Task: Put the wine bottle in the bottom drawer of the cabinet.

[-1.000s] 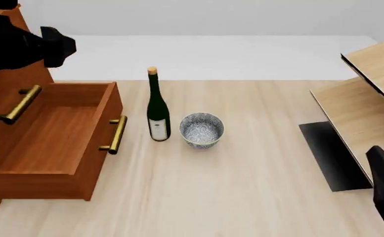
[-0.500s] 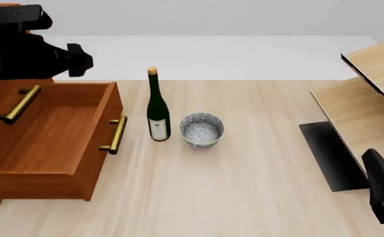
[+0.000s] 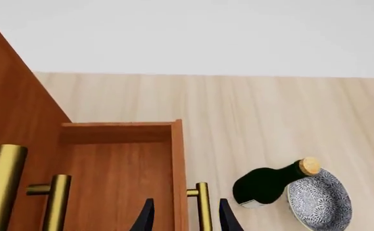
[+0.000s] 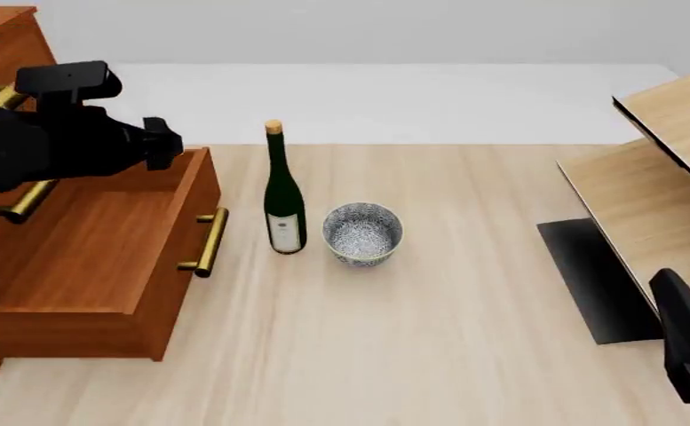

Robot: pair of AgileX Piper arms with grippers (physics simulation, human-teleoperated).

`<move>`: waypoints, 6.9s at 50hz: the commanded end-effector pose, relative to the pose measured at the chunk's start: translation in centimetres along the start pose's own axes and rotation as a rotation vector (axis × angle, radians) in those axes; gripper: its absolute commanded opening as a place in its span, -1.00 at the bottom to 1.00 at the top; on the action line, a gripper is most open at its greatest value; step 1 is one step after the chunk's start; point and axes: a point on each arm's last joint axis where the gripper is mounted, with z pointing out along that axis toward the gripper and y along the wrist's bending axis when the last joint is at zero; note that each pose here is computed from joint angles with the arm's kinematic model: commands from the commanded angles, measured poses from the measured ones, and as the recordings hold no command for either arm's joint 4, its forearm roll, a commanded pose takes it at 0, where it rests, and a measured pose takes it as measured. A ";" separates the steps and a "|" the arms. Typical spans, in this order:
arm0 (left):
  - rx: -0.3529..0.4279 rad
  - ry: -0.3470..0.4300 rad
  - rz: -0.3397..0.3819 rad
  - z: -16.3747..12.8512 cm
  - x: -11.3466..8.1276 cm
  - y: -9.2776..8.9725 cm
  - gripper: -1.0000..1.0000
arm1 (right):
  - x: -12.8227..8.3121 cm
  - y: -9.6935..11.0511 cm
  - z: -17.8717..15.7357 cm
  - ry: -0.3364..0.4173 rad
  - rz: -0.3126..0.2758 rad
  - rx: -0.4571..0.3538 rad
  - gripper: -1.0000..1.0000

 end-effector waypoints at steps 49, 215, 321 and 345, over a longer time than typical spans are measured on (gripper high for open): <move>0.013 0.070 -0.039 7.1 5.7 -0.2 1.00 | -0.4 -0.1 -0.1 0.022 -0.016 0.015 1.00; 0.171 -0.158 0.189 -3.6 4.6 -3.8 1.00 | 0.0 0.1 0.0 0.025 -0.003 -0.019 1.00; 0.328 -0.428 0.376 0.8 5.2 -9.6 1.00 | -0.6 0.0 -0.2 0.030 -0.014 -0.009 1.00; 0.320 -0.461 0.326 2.1 6.1 -9.0 1.00 | -0.8 0.0 -0.2 0.032 -0.021 -0.008 1.00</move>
